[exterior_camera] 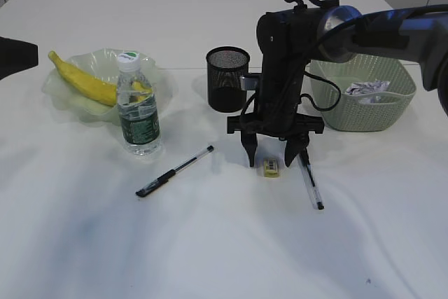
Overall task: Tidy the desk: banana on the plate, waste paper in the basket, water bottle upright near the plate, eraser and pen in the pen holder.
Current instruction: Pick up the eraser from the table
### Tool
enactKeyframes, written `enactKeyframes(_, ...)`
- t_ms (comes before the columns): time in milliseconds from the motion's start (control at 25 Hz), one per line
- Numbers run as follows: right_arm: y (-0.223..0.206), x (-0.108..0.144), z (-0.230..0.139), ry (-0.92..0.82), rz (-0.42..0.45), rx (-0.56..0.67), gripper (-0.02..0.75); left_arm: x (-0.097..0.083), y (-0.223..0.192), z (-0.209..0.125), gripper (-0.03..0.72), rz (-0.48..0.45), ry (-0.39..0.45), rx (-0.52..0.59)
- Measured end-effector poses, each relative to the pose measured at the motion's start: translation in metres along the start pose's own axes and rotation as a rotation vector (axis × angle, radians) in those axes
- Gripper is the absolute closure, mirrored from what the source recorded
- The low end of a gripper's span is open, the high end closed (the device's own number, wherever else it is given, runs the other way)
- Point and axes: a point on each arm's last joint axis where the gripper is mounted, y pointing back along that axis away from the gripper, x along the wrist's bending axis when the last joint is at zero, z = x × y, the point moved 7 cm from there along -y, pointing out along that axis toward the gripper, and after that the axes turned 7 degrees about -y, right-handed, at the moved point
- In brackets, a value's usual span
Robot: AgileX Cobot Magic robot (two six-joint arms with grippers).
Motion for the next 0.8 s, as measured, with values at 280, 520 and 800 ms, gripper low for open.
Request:
enactKeyframes(280, 0.0, 0.0, 0.0, 0.0, 0.0, 0.0, 0.233, 0.0, 0.0, 0.0, 0.169, 0.0, 0.0, 0.0)
enactKeyframes(520, 0.0, 0.0, 0.0, -0.002, 0.0, 0.0, 0.234, 0.0, 0.0, 0.0, 0.169, 0.0, 0.0, 0.0)
enactKeyframes(800, 0.0, 0.0, 0.0, -0.003, 0.0, 0.0, 0.291, -0.0002, 0.0, 0.0, 0.169, -0.001, 0.0, 0.0)
